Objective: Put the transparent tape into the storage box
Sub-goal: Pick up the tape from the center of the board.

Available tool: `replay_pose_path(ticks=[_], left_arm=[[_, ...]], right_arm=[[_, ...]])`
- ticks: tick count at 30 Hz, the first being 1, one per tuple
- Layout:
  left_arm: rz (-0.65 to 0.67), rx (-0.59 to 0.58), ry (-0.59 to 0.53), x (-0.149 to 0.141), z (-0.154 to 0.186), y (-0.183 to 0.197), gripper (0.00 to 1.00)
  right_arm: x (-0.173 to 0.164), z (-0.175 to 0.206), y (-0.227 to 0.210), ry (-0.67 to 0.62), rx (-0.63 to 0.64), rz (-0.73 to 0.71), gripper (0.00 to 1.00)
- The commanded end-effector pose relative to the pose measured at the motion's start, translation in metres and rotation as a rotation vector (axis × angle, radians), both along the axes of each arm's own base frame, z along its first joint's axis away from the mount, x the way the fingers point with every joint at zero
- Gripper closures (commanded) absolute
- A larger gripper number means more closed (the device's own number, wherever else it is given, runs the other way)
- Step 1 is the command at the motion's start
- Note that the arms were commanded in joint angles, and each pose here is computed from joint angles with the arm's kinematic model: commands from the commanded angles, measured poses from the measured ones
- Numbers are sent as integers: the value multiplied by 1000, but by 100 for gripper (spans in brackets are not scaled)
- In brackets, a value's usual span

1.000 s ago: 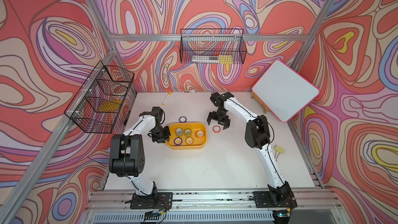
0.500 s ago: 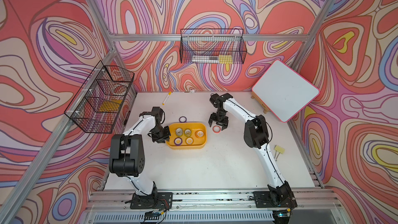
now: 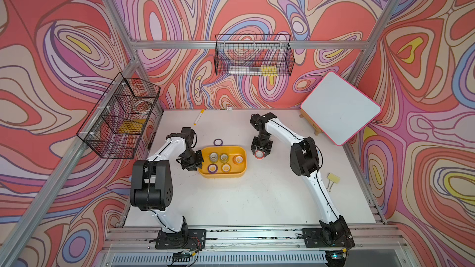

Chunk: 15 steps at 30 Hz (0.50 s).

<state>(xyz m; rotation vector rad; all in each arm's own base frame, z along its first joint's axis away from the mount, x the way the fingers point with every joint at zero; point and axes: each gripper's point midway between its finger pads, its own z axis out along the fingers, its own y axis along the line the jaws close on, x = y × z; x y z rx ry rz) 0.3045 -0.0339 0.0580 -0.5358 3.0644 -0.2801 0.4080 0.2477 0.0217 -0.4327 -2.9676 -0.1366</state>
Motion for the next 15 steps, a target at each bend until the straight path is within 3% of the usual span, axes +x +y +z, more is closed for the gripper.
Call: replay_pose_path(ticks=[1,15], left_arm=[[-12,19,-13,-2,3,3,70],[-9,16,-16,-2,1,2,70]], right_arm=[[-6,-18,-7,38,-40,4,44],[-10,1,-9,17,-24,10,55]])
